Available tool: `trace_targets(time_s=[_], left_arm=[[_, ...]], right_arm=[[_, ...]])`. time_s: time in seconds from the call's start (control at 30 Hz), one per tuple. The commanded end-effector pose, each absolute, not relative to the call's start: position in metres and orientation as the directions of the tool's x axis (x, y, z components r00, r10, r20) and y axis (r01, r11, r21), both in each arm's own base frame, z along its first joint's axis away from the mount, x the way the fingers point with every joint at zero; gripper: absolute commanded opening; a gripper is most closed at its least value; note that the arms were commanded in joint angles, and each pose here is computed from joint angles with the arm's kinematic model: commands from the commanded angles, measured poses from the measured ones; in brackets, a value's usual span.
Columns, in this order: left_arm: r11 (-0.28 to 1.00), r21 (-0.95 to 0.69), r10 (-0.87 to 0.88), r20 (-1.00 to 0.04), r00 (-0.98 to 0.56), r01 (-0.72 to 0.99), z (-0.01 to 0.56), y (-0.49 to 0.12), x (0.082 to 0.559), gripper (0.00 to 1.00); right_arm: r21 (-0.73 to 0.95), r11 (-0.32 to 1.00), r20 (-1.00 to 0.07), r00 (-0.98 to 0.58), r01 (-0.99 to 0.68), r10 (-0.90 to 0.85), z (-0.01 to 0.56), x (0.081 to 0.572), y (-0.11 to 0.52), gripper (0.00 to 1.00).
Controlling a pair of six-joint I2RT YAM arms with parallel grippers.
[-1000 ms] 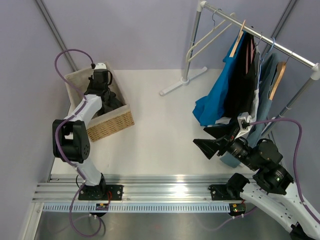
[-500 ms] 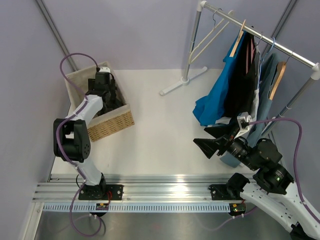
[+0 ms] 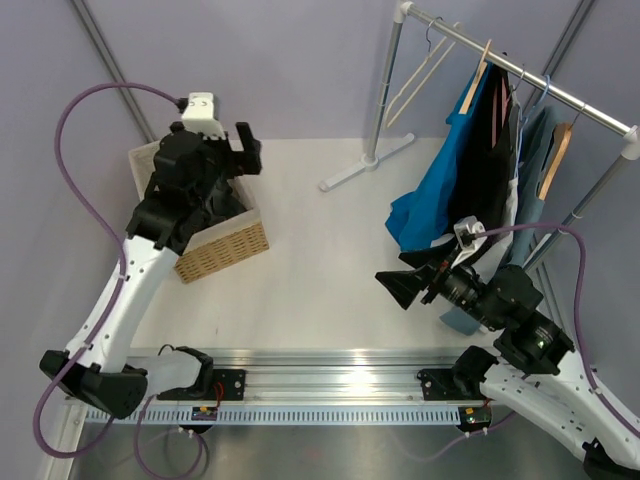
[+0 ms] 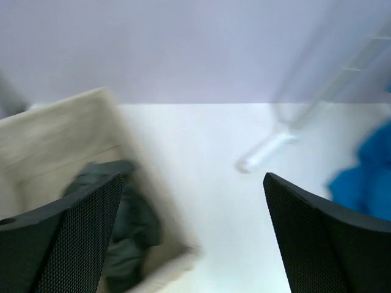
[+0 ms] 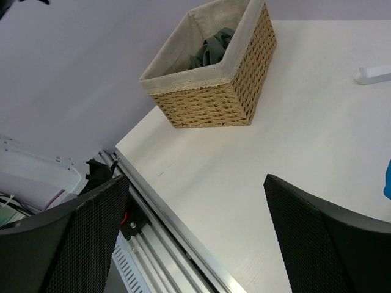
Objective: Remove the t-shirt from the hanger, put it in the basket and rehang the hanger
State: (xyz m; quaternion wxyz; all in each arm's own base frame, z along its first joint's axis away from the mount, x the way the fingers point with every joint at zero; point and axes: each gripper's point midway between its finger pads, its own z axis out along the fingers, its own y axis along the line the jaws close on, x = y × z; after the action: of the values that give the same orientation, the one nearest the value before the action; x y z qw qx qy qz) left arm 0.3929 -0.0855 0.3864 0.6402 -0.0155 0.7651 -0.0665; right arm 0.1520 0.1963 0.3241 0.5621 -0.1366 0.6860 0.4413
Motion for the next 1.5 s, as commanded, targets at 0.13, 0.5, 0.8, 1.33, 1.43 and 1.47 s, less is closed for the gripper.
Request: trace_targets(time_s=[0.13,0.5,0.8,1.33,1.43,1.47], left_arm=[[0.890,-0.217,-0.147,-0.969,-0.196,0.401,0.380,-0.202,0.315,0.99],[0.793,-0.232,-0.109,-0.964,-0.244,0.563,0.265,-0.247,0.231,0.99],[0.766,-0.169,-0.068,-0.981,-0.184,0.621,0.244,-0.234,0.214,0.99],[0.739,-0.163,-0.157,-0.985,-0.068,0.654,0.251,-0.216,0.199,0.99],[0.731,-0.160,-0.152,-0.986,-0.070,0.663,0.250,-0.218,0.198,0.99],[0.732,-0.165,-0.154,-0.985,-0.076,0.661,0.249,-0.218,0.198,0.99]], right_arm=[[0.454,0.633,-0.890,-0.358,-0.627,0.283,0.314,0.181,0.210,1.00],[0.518,0.722,-0.823,-0.496,-0.458,0.276,0.275,0.213,0.224,1.00],[0.491,0.795,-0.806,-0.530,-0.355,0.262,0.262,0.232,0.222,0.99],[0.530,0.701,-0.810,-0.530,-0.477,0.251,0.270,0.217,0.240,0.99],[0.529,0.701,-0.818,-0.508,-0.479,0.270,0.273,0.217,0.236,0.99],[0.526,0.706,-0.820,-0.504,-0.474,0.273,0.273,0.217,0.234,1.00]])
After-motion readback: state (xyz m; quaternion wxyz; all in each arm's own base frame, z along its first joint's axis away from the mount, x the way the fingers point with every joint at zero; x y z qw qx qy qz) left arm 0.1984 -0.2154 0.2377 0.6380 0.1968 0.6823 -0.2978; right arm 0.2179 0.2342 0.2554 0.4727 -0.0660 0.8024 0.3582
